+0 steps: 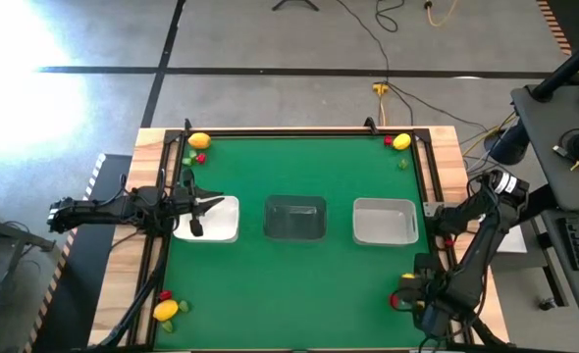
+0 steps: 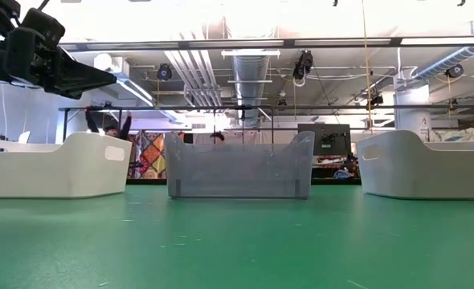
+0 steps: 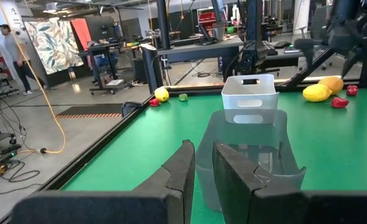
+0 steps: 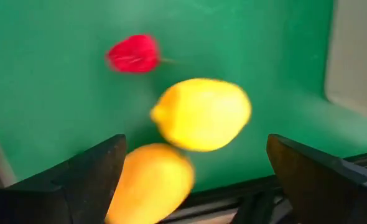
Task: Sort produce into baskets
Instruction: Put the yellow lemon into the gray bin
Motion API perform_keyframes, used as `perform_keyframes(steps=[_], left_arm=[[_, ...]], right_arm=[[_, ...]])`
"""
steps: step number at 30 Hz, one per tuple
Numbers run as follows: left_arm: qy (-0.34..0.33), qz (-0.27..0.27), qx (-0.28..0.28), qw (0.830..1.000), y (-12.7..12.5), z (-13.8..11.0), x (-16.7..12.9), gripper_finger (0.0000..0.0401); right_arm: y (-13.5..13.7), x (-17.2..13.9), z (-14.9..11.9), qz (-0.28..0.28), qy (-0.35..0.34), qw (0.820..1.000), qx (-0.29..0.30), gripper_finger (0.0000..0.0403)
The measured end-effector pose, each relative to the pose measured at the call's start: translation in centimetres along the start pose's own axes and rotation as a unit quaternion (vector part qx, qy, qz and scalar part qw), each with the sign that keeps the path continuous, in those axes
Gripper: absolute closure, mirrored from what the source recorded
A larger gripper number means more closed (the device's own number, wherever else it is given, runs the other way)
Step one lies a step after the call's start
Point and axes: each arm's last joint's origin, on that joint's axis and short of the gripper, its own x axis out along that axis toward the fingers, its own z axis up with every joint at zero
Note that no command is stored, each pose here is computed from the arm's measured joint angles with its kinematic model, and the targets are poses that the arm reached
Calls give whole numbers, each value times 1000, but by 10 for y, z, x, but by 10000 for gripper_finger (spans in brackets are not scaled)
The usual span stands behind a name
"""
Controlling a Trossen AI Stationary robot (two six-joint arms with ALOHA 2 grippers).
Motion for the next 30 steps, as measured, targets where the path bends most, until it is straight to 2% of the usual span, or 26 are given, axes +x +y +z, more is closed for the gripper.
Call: perform_keyframes(steps=[7,16,20,27,30], left_arm=[[0,0,0,1000,0,0,0,359],[0,0,0,1000,0,0,0,359],[0,0,0,1000,0,0,0,359],[0,0,0,1000,0,0,0,359],[0,0,0,1000,0,0,0,359]], right_arm=[[-16,30,-2,-36,33,999,8,22],[-21,45,10,-8,39,999,-18,22],[-24,48,14,-11,32,999,-8,22],[-16,55,21,49,-2,999,-8,22],[-16,58,21,54,-4,998,11,22]])
